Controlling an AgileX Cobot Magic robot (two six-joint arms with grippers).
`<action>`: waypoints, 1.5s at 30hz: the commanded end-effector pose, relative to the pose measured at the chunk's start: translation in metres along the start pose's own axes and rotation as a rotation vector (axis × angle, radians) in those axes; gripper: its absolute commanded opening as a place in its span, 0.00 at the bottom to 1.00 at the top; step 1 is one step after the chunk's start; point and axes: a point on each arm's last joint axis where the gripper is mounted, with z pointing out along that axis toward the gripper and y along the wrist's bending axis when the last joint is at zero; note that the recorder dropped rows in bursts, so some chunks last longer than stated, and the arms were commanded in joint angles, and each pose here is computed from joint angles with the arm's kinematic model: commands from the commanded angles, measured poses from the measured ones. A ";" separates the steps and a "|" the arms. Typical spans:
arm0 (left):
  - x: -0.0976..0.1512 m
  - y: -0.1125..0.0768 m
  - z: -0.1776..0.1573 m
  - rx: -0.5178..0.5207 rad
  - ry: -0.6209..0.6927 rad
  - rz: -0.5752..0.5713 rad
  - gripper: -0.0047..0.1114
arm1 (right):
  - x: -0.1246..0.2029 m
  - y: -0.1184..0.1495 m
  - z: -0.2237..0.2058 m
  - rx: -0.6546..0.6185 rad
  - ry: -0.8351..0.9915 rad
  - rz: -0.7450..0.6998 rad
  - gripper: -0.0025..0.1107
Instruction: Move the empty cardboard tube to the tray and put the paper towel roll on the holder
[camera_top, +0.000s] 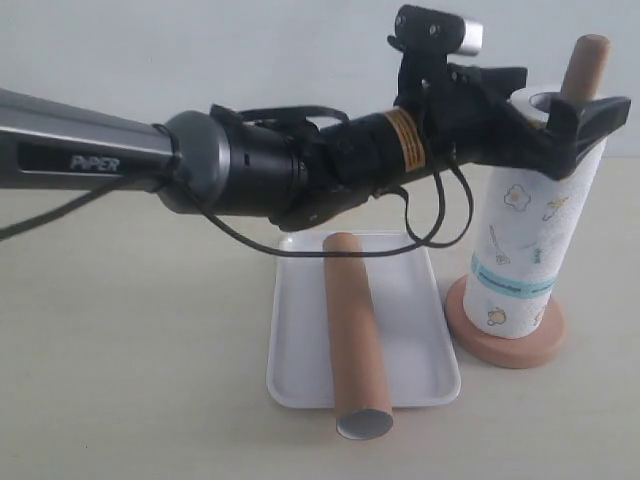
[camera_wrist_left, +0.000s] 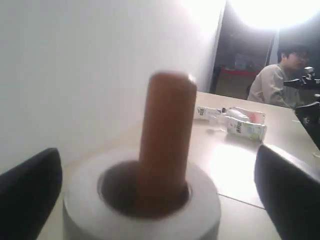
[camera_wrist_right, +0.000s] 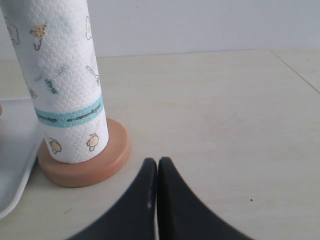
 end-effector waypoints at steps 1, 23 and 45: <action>-0.046 -0.008 -0.008 -0.020 -0.038 0.066 0.88 | -0.001 0.000 0.000 0.004 -0.009 0.002 0.02; -0.171 -0.075 -0.060 0.263 -0.166 0.139 0.82 | -0.001 0.000 0.000 0.004 -0.009 0.002 0.02; -0.180 -0.080 -0.065 0.283 -0.188 0.125 0.08 | -0.001 0.000 0.000 0.004 -0.009 0.002 0.02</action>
